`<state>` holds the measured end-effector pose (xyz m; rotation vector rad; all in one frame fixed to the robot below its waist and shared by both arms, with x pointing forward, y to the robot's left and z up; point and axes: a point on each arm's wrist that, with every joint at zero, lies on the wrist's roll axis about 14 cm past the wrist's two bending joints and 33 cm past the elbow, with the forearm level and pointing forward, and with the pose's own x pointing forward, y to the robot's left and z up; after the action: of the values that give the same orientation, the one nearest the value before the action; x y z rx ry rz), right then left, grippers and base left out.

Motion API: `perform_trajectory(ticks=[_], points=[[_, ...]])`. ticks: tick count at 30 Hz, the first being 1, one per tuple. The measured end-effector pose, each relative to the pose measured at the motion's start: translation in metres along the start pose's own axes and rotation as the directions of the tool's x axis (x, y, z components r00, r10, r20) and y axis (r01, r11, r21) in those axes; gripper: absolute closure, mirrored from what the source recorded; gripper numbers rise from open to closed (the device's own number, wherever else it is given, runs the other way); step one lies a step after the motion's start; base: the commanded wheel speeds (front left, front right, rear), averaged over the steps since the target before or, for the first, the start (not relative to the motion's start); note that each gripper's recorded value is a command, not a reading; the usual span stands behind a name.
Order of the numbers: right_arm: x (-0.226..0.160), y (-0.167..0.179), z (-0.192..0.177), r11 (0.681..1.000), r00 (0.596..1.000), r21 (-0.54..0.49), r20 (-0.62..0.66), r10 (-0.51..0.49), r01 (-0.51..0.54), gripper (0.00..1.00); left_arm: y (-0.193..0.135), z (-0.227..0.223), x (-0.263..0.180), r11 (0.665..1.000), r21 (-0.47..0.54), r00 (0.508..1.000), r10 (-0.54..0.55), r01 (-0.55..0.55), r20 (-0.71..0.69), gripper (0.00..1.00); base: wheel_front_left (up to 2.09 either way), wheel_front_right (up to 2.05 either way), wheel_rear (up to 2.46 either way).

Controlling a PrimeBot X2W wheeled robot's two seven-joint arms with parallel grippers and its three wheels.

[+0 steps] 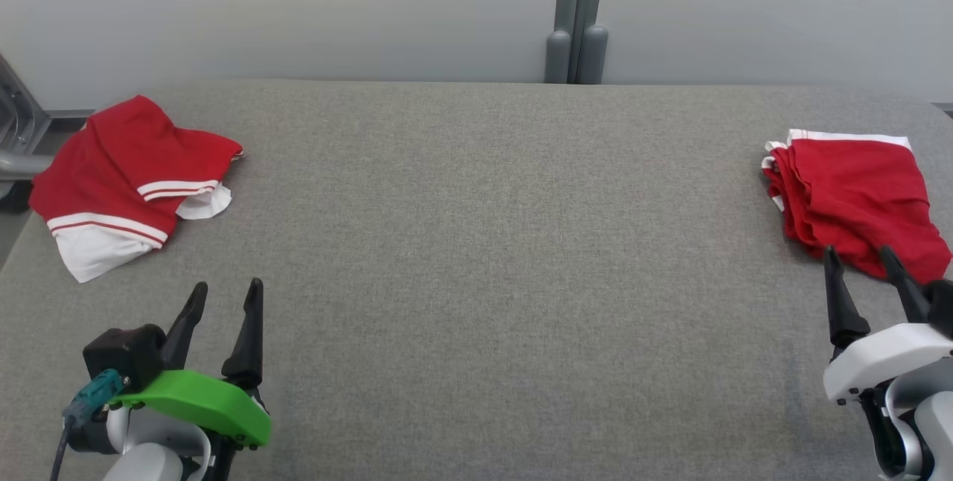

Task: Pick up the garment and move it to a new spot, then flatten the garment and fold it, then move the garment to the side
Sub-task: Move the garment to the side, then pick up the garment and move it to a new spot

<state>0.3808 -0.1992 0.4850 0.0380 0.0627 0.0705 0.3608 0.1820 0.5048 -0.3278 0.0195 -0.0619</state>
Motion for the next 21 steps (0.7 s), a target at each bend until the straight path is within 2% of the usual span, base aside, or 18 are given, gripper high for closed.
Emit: perform_trajectory(ticks=[12,17,21], points=[[-0.014,0.004,-0.006,0.999,1.0,-0.04,0.002,-0.007,0.007,0.0,-0.009,-0.003,-0.005,1.0,-0.008,1.0,-0.017,0.017,0.011,0.0,0.0,0.0,0.0],[-0.009,0.042,-0.004,0.993,0.994,-0.061,0.015,0.105,-0.104,0.0,-0.001,0.002,-0.012,1.0,-0.006,0.999,0.016,-0.016,0.031,0.0,0.0,0.0,0.0],[-0.007,0.085,-0.007,0.966,0.969,-0.074,0.007,0.248,-0.247,0.0,0.022,0.014,-0.022,0.994,-0.022,0.991,0.104,-0.103,0.078,0.0,0.0,0.0,0.0]])
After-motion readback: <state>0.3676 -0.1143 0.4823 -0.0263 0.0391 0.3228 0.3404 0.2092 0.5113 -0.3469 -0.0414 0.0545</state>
